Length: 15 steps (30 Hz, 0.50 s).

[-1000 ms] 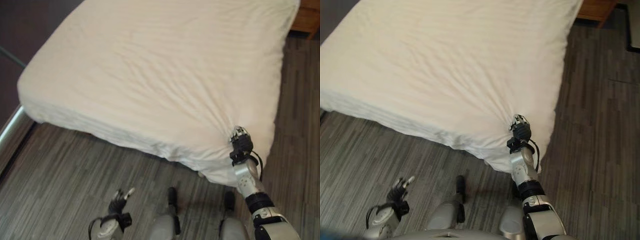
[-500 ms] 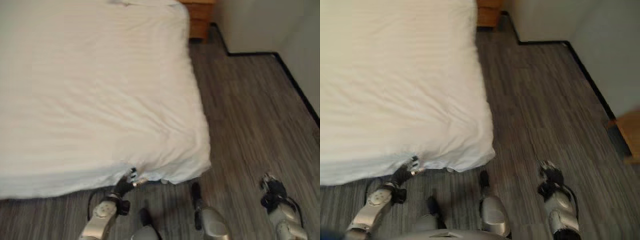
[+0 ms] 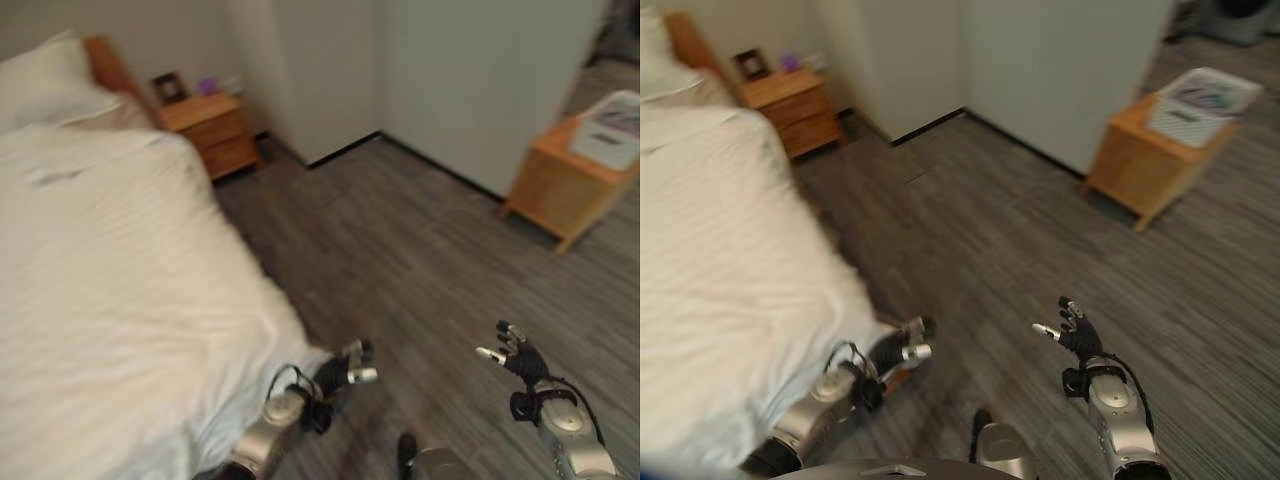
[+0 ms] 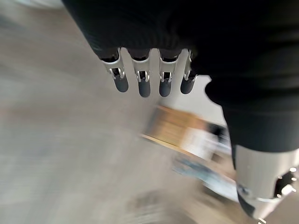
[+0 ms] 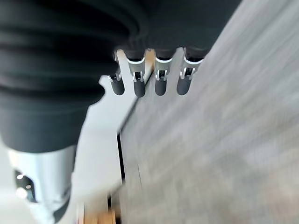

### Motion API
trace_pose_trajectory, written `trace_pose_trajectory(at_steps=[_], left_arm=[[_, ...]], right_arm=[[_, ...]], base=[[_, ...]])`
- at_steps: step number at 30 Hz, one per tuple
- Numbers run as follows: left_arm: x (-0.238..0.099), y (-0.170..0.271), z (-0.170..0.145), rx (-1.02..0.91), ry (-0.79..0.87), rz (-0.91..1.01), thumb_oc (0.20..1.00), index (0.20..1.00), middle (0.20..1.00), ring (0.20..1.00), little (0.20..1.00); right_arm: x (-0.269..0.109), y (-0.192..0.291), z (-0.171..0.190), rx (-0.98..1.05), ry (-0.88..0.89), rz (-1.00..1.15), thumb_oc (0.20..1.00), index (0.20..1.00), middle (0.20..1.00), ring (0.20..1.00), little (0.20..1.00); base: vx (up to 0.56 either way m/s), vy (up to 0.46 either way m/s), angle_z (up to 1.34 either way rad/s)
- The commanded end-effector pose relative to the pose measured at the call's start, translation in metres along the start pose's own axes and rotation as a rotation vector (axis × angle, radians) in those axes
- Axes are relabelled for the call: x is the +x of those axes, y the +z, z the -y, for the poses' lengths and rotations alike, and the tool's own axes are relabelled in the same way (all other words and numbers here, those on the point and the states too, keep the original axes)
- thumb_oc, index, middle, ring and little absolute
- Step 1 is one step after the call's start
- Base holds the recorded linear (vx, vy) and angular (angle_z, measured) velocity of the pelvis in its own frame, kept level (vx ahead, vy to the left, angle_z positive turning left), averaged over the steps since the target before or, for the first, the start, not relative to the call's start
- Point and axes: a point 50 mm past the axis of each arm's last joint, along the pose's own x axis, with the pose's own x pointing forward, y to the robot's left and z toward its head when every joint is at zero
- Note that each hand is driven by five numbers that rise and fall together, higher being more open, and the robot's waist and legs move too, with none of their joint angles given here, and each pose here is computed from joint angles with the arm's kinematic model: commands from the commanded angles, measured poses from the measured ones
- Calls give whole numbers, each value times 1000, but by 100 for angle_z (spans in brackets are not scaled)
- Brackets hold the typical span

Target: Making the bed.

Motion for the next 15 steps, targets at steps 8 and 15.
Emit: trace_pose_trajectory(at_steps=[8,15], left_arm=[[9,59,-4,301,353,341,1000,1000,1000,1000,1000],[-14,33,-21,201,449,228,1000,1000,1000,1000,1000]], right_arm=[[4,54,7,20,-121,286,1000,1000,1000,1000,1000],[-4,65,6,-46,-83,323,1000,1000,1000,1000,1000]], base=[[226,-65,-77],[522,54,-48]])
